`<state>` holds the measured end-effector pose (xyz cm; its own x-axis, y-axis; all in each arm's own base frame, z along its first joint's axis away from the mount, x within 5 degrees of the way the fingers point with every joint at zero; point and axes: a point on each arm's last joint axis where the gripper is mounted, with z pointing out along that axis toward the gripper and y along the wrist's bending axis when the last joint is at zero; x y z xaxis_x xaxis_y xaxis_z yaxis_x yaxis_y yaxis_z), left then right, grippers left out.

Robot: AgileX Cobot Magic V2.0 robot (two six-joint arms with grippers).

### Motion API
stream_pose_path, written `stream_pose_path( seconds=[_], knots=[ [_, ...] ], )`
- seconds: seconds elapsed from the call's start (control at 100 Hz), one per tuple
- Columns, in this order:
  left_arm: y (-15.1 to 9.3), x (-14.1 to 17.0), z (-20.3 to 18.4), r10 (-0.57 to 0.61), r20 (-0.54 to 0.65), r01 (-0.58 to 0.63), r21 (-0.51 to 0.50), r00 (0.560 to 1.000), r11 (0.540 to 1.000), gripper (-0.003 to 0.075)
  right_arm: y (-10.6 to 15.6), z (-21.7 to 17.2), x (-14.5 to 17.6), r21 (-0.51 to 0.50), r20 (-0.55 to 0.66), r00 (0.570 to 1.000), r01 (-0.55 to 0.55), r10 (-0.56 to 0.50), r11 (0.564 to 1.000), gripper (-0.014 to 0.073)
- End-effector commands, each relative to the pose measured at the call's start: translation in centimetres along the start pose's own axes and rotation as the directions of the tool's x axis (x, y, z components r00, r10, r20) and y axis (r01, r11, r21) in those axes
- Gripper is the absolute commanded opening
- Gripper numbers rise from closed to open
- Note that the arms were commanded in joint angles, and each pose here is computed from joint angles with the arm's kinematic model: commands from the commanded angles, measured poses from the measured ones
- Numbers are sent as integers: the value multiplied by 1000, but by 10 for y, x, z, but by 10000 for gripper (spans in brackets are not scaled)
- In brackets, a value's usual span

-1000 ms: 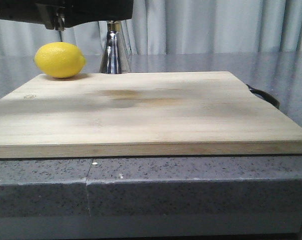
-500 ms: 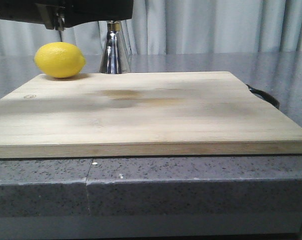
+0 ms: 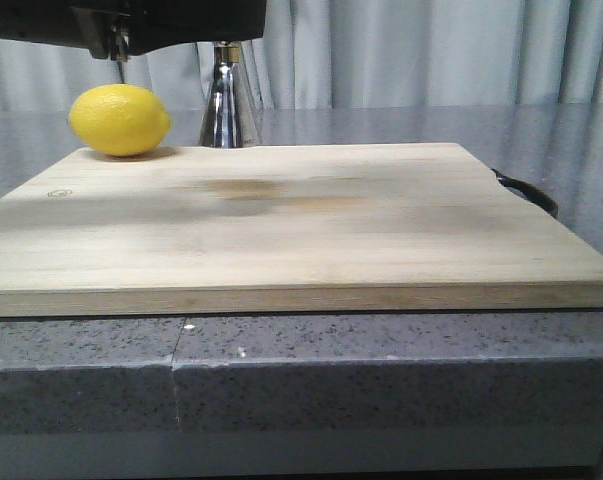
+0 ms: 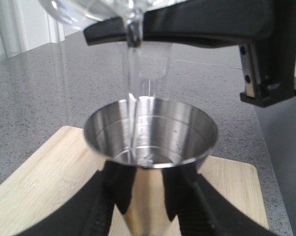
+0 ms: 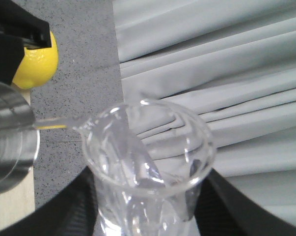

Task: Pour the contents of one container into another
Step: 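Tilt the beaker with the right gripper, pouring liquid into the jigger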

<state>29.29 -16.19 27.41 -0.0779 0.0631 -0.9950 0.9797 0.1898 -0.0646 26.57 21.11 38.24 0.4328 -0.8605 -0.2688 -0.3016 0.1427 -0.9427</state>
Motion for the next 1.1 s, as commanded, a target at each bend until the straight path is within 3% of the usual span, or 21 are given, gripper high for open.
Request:
stream_pose_path(
  seconds=[0.0, 1.09],
  knots=[
    [-13, -33, -3, 31, 152, -41, 63, 988, 997, 231, -23, -14, -6, 80, 42, 999, 26, -29, 996, 318],
    [-13, -33, -3, 31, 152, -41, 63, 988, 997, 231, -24, -14, -6, 86, 40, 998, 50, -54, 995, 318]
  ],
)
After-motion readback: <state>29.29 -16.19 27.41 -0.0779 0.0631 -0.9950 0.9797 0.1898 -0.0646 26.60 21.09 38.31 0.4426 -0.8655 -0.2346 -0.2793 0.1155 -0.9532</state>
